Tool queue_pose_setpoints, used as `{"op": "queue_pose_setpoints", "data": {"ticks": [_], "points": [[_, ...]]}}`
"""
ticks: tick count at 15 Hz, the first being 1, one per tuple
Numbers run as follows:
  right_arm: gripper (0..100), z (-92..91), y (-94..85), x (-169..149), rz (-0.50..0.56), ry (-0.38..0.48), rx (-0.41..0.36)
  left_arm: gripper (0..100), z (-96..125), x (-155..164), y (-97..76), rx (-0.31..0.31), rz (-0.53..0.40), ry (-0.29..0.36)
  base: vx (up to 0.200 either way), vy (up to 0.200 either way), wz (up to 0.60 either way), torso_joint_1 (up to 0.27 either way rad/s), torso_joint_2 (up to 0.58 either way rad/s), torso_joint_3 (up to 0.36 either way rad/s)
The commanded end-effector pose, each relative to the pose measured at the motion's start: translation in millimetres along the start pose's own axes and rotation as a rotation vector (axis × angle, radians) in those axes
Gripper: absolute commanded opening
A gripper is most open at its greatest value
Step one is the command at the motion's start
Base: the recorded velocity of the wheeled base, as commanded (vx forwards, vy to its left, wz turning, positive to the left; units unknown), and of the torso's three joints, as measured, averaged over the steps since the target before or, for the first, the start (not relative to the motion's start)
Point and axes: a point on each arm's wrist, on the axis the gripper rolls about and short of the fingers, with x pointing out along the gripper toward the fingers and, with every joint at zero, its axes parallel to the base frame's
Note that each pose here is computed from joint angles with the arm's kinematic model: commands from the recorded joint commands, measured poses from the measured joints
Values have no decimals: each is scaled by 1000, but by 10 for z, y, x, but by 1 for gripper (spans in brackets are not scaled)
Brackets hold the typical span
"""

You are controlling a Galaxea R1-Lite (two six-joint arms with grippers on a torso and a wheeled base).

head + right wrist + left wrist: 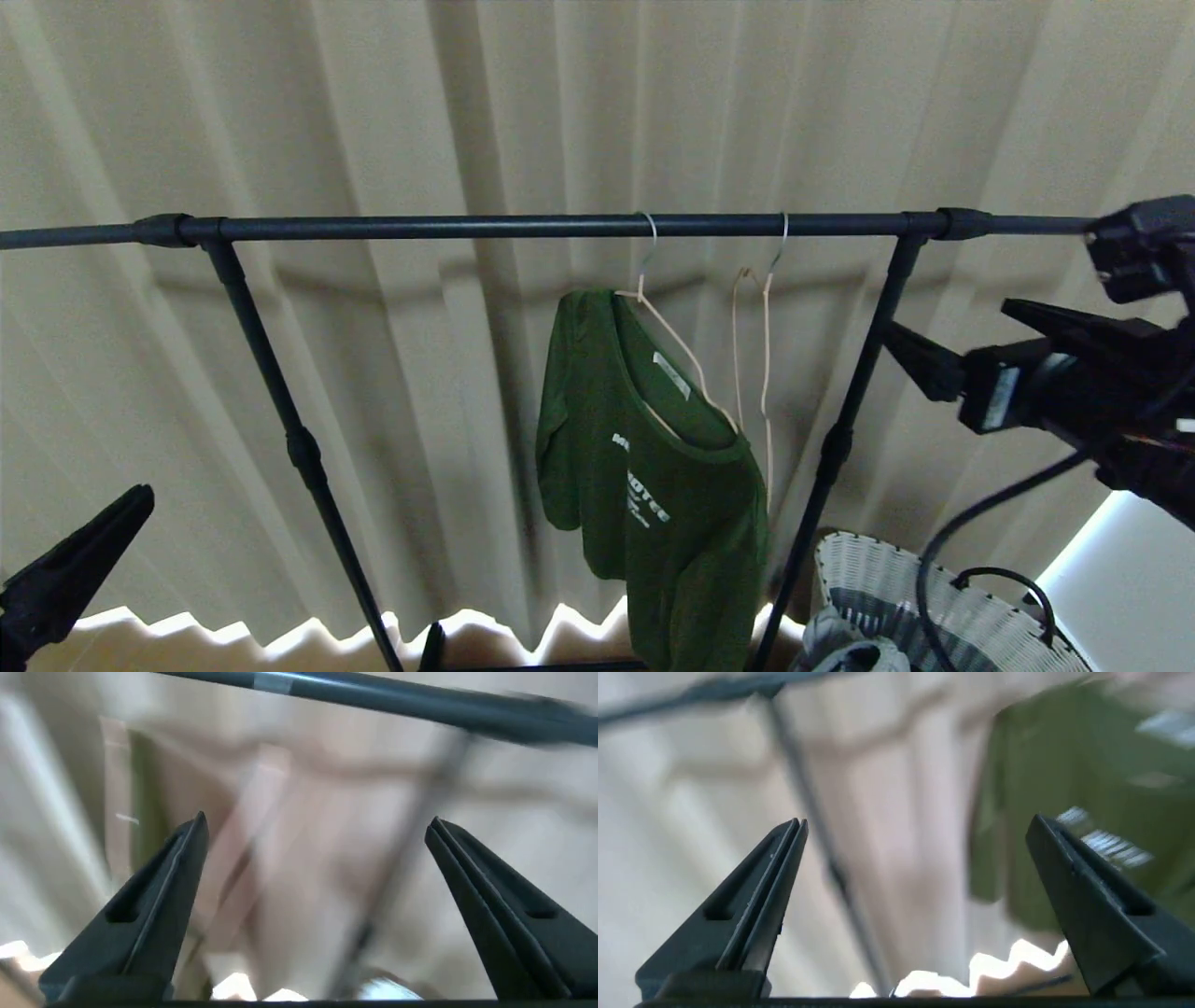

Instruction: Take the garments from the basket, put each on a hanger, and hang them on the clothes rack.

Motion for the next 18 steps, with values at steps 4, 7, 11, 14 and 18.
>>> {"op": "queue_pose_setpoints", "data": {"ticks": [4,7,11,14,18], "points": [[100,-531,-687,-777,-323,63,-22,100,-422,-635,15,-95,139,73,0,0,0,0,0,0],[100,-946,-746,-1111,-412,118,-20,100,-835,-907,-72,-168,145,102,0,0,0,0,0,0],[100,-1234,-719,-1511,-443,102,22,100,-1120,-924,-155,-219,181,87,0,0,0,0,0,0],[100,-1508,-674,-1865,-432,79,25,100,-1210,-818,-181,-217,143,8,0,0,0,0,0,0],[100,-1592,-662,-2012,-448,-33,45,100,-1202,-808,-201,-196,49,-20,0,0,0,0,0,0]]}}
